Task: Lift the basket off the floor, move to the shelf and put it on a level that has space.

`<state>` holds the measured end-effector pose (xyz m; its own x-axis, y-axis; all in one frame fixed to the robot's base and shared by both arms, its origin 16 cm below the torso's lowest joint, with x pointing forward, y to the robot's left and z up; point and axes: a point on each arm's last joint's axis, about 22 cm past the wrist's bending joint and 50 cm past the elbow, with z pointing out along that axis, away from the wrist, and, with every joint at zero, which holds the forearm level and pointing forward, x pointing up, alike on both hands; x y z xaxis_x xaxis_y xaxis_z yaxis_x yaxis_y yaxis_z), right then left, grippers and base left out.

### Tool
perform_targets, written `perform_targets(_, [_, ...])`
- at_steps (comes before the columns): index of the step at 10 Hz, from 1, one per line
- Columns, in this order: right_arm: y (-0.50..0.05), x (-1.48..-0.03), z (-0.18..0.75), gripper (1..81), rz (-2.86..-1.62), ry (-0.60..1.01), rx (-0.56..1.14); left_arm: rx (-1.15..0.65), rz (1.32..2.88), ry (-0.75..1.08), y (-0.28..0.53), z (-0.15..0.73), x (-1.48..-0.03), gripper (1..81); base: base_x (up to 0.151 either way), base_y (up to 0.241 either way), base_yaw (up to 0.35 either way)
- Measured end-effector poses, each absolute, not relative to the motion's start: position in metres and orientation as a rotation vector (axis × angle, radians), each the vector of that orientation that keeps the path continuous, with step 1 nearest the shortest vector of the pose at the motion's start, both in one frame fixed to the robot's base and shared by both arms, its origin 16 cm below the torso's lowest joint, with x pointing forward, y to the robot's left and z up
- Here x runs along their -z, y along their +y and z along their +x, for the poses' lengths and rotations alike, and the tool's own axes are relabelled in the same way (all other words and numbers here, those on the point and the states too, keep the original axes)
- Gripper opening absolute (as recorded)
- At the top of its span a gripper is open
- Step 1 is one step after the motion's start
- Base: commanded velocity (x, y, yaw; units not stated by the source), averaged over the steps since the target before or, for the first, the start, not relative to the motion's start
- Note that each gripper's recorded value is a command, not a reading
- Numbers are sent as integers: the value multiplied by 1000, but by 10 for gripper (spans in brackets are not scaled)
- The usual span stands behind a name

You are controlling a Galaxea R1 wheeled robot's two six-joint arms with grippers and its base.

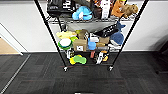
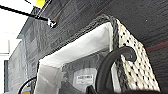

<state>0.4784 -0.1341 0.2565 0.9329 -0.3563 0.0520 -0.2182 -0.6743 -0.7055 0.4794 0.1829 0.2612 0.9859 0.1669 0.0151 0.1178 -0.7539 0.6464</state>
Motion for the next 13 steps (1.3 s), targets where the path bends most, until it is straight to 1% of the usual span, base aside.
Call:
perform_targets(3, [-135, -305, 490, 10, -2312, 380, 290, -170, 2405, 203, 186, 494, -315, 10, 0, 0, 0])
perform_targets(8, [-141, -395, 516, 10, -2282, 328, 424, -284, 2377, 182, 180, 520, -403, 10, 0, 0, 0])
perform_targets(13, [-140, -502, 524, 10, -2204, 275, 524, -388, 2312, 126, 181, 520, -512, 10, 0, 0, 0])
